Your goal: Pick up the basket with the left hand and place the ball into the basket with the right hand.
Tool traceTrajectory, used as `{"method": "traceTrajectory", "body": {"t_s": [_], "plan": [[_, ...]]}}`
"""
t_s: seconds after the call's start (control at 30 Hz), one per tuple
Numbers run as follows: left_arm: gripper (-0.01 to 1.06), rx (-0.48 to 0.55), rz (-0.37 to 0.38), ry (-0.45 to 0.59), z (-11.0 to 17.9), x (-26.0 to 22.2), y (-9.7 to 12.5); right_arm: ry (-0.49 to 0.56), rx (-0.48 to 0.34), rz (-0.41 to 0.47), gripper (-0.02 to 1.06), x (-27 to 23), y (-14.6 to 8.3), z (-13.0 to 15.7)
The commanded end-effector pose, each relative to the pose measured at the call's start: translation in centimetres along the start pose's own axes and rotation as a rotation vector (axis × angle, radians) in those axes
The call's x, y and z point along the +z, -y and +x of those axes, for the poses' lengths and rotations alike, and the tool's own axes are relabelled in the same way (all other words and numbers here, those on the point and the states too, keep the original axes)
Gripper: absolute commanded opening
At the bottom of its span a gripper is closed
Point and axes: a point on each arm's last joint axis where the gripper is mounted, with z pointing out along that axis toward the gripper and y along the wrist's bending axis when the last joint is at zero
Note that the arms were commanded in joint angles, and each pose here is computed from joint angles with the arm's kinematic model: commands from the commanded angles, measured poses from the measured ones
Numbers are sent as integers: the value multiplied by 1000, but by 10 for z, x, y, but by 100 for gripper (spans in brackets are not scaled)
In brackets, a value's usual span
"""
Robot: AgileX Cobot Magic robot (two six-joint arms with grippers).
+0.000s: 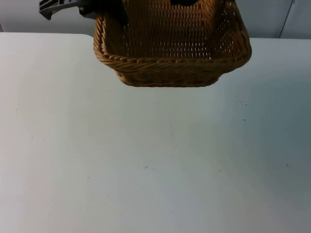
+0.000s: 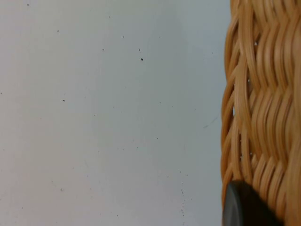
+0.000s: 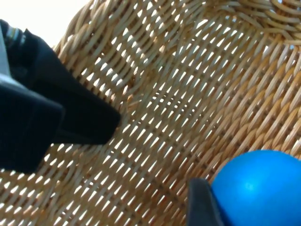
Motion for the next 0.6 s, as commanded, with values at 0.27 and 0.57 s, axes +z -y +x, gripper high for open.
{"method": "traceTrajectory", "body": {"t_s": [0.27, 0.57], "plan": [[0, -10, 30, 39, -4, -6, 6, 36, 6, 8, 58, -3, -1, -6], [0, -10, 31, 41, -5, -6, 6, 33, 31, -11, 78, -3, -3, -6]]}}
